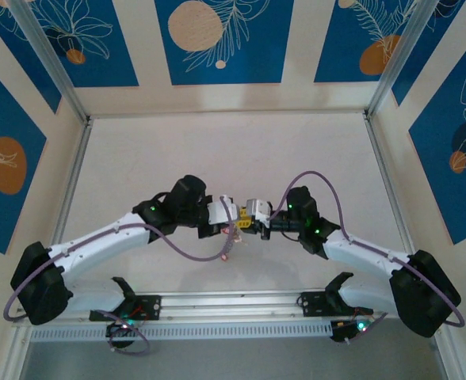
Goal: Put the keys on the keyring
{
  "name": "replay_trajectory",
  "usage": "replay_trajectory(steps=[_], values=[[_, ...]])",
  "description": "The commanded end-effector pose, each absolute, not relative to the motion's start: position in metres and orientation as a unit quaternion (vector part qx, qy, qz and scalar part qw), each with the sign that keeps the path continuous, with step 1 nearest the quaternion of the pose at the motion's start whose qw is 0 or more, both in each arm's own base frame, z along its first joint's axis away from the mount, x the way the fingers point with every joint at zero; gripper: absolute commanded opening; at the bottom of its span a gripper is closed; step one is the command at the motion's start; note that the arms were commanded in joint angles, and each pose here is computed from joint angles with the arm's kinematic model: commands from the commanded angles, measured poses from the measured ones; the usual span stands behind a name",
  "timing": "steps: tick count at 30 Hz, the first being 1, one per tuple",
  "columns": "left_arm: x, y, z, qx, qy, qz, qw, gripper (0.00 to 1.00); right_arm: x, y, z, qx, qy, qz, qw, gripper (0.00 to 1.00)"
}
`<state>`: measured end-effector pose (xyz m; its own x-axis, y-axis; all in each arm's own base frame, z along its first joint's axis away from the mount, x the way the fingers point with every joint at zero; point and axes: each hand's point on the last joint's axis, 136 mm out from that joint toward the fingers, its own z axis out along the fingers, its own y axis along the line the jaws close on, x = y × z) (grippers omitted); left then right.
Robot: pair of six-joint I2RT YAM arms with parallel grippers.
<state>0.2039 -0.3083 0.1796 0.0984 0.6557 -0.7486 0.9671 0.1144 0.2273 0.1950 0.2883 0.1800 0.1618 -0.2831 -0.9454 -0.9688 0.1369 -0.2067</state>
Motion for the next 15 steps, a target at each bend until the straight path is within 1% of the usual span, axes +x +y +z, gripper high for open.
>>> replay_trajectory(steps=[1, 3, 5, 7, 9, 15], values=[[0.206, -0.315, 0.193, 0.639, 0.635, -0.205, 0.384, 0.00, 0.195, 0.294, 0.173, -0.578, 0.561, 0.329, 0.493, 0.20], [0.205, -0.318, 0.190, 0.642, 0.636, -0.206, 0.376, 0.00, 0.195, 0.297, 0.173, -0.580, 0.560, 0.332, 0.490, 0.18], [0.206, -0.320, 0.189, 0.642, 0.638, -0.207, 0.370, 0.00, 0.195, 0.299, 0.173, -0.581, 0.559, 0.334, 0.488, 0.14], [0.207, -0.322, 0.189, 0.641, 0.638, -0.208, 0.372, 0.00, 0.196, 0.300, 0.174, -0.581, 0.558, 0.336, 0.488, 0.09], [0.206, -0.323, 0.192, 0.639, 0.636, -0.212, 0.377, 0.00, 0.196, 0.301, 0.174, -0.582, 0.557, 0.338, 0.486, 0.00], [0.207, -0.314, 0.192, 0.626, 0.636, -0.215, 0.397, 0.00, 0.196, 0.297, 0.184, -0.561, 0.548, 0.360, 0.506, 0.00]])
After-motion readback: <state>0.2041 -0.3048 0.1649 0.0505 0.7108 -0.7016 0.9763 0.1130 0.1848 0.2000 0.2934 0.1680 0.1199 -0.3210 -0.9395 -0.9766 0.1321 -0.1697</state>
